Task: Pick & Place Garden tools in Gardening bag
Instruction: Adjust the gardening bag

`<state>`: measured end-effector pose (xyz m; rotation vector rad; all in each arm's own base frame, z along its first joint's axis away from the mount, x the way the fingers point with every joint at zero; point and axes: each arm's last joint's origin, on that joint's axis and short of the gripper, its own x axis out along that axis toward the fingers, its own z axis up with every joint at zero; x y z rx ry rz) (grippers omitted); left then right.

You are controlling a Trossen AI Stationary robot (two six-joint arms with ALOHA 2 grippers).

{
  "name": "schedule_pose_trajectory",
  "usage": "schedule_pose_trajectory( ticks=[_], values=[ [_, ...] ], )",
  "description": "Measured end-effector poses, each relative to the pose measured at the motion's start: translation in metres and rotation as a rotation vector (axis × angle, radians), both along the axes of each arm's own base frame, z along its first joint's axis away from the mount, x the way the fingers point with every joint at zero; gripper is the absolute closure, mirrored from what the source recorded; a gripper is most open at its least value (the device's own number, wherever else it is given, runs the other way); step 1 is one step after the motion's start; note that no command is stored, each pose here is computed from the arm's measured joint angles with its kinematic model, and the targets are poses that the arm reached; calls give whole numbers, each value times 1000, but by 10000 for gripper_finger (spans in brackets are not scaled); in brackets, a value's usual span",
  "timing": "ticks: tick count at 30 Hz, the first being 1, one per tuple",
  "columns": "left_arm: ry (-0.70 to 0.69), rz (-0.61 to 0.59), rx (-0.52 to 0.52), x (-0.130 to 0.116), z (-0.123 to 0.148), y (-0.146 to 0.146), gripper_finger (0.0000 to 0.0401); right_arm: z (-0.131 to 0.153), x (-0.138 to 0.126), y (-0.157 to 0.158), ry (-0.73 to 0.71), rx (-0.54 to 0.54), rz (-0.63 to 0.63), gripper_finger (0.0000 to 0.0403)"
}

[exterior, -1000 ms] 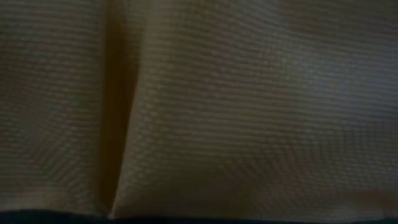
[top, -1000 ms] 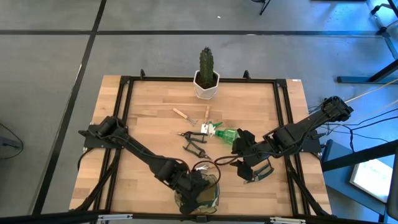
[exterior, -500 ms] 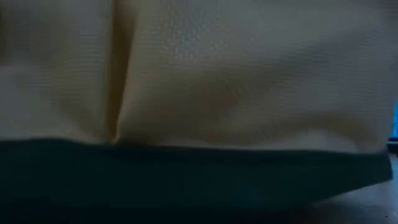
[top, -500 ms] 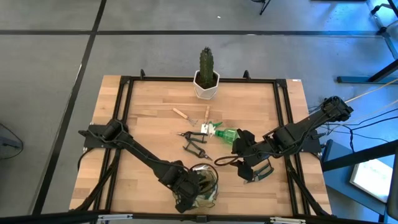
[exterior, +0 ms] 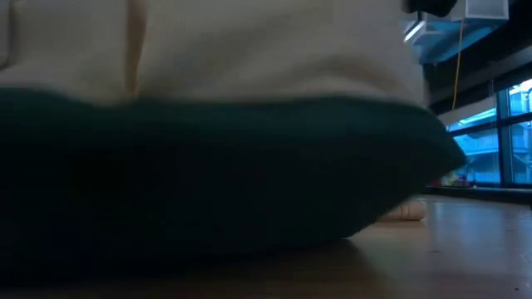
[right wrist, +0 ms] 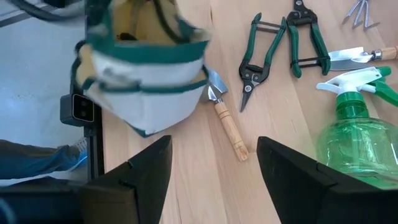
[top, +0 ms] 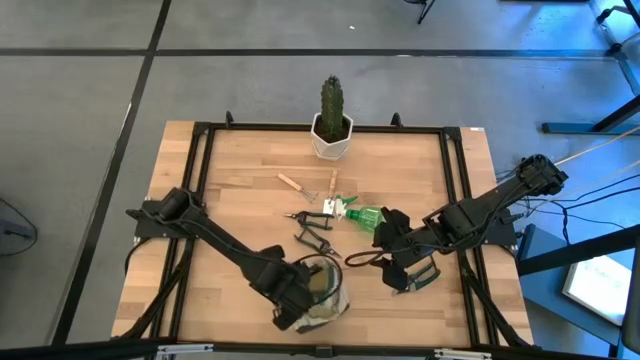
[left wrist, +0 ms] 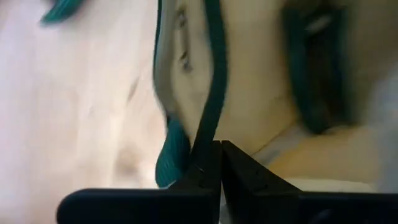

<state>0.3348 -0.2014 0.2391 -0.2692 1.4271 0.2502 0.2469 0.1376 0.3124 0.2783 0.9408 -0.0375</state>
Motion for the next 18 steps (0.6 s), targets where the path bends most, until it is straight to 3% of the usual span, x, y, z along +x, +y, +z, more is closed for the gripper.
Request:
schedule_pose_trajectory(
  ticks=[5, 10, 14, 18],
  values=[
    [-248, 30, -141, 12, 27, -5, 400, 0, 0, 0, 0, 0, 0, 164],
    [-464, 70, -177, 8, 66, 1, 399, 0, 0, 0, -1, -1, 0, 164],
    [-469, 50, -197, 2, 79, 10, 396, 0, 0, 0, -6, -16, 6, 164],
    [-368, 19, -238, 0, 72, 11, 366, 0, 0, 0, -8, -15, 6, 164]
  ],
)
